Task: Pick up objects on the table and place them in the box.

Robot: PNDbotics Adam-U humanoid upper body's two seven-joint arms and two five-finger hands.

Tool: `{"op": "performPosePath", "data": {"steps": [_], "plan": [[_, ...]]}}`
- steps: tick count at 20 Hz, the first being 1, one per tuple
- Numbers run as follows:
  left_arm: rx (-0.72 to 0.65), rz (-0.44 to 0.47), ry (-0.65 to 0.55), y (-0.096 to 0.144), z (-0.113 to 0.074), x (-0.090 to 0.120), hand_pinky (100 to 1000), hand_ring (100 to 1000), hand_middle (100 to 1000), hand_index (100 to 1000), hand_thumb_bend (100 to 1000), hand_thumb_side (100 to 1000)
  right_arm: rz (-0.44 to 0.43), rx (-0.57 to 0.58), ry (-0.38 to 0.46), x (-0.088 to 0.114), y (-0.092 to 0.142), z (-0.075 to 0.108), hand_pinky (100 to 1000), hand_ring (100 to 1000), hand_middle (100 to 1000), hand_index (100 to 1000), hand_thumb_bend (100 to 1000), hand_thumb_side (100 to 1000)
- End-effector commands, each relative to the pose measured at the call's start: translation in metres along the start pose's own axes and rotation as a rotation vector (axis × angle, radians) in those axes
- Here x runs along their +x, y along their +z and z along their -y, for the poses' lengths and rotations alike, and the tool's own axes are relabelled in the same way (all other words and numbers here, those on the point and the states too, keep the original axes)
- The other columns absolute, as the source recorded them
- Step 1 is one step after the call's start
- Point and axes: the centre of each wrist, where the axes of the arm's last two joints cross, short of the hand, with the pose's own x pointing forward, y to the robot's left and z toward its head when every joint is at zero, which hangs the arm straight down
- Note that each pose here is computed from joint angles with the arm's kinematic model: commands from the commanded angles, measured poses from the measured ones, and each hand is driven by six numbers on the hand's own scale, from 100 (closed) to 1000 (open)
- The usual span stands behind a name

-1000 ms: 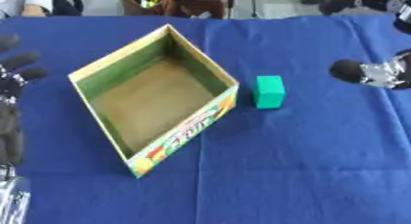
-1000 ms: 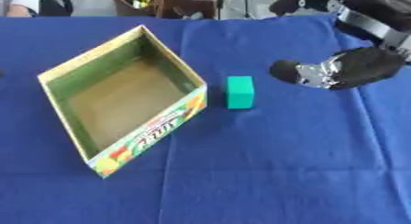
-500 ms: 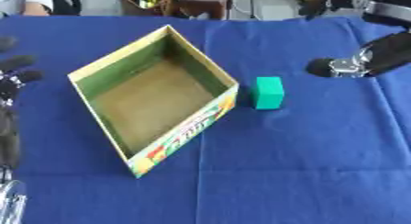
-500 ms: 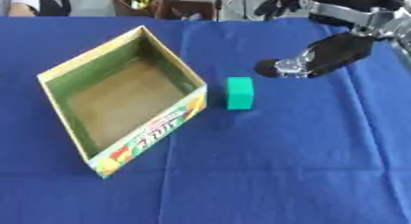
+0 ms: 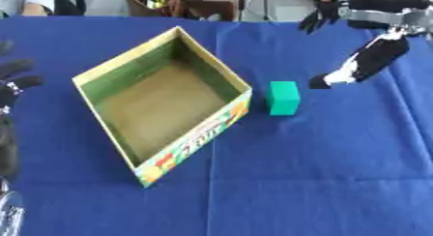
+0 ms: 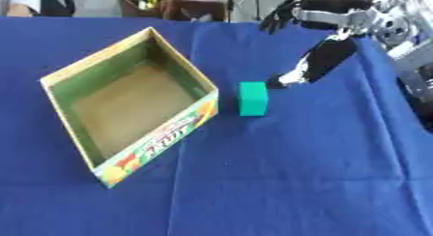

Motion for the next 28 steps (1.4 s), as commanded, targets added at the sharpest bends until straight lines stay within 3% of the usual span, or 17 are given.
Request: {"op": "performPosePath", "data": {"steps": [1,14,28], "plan": [[-0.025,0.026,-0.004,-0.004,0.0,0.006,659,710,740,834,100,1000,-0.024,0.02,0.007,-0.004,-0.005,0.007,833,843,763,902,594,449],[-0.037,0.029,0.006,-0.005,0.003,0.007,661,710,740,834,100,1000,-0.077,0.122,0.004,-0.015,-0.048,-0.014,826,839,756,889,599,410],[-0.042,0.032,0.011,-0.007,0.004,0.007,662,711,739,834,100,1000,-0.113,0.228,0.004,-0.029,-0.068,-0.039,827,836,719,846,592,352]]}}
